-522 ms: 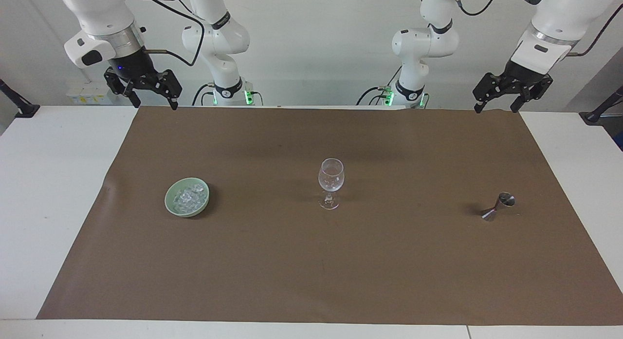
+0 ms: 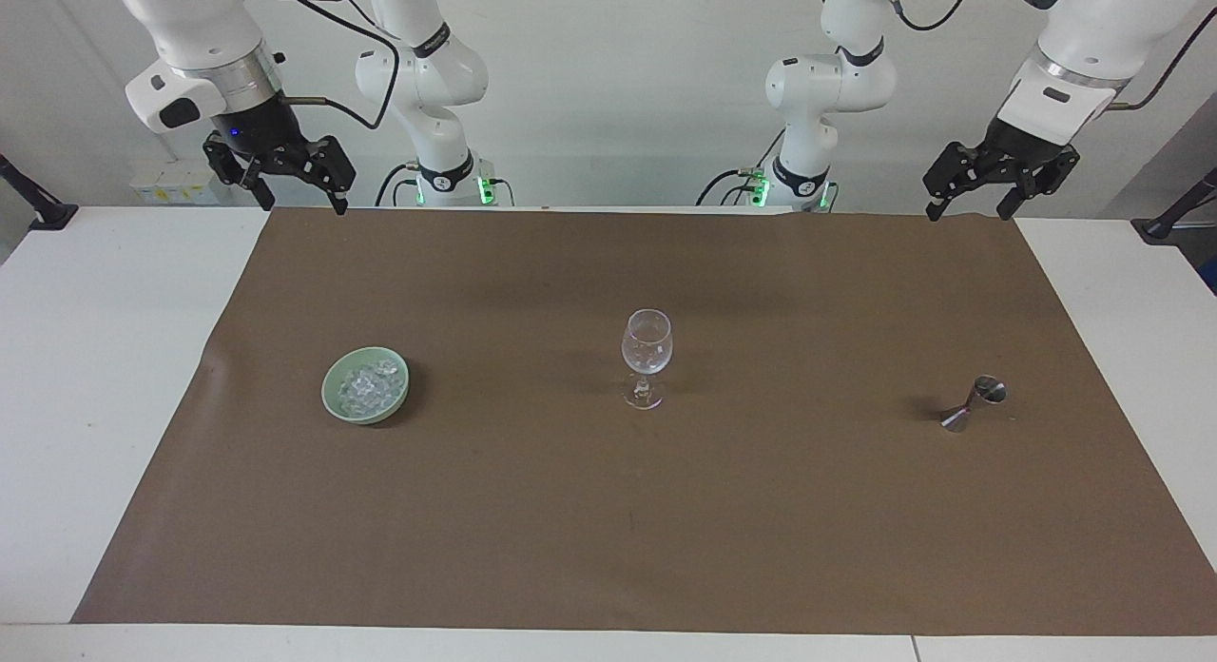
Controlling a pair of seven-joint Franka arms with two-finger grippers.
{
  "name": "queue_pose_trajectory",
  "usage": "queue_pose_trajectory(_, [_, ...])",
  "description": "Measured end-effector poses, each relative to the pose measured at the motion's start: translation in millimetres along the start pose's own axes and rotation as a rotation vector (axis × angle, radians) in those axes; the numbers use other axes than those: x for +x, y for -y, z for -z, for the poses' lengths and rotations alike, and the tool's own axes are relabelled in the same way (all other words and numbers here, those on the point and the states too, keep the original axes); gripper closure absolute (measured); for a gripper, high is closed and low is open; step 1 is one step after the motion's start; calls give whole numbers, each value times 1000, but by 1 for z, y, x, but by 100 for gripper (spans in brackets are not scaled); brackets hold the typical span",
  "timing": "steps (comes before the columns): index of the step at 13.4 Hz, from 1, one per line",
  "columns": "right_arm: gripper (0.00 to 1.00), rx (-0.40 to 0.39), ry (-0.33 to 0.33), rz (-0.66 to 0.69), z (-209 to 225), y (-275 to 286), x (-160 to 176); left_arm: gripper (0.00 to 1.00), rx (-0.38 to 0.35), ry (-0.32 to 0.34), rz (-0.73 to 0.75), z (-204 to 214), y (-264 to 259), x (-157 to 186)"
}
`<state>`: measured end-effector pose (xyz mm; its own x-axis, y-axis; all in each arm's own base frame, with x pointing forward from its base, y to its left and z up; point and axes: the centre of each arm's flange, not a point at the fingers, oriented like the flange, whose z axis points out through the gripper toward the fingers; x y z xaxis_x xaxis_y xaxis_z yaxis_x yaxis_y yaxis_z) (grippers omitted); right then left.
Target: Pour wine and add ice with both arms
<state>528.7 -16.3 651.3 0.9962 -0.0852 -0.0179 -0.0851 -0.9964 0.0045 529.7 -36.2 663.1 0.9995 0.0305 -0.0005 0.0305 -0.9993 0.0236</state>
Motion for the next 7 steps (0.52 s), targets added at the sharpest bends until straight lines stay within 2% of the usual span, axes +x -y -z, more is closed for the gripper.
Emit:
queue_pose_trajectory(4, [0,0,0,0,0,0,0,0,-28,2,193,1,0,0])
queue_pose_trajectory(7, [0,0,0,0,0,0,0,0,-100,-4,469,4,4,3])
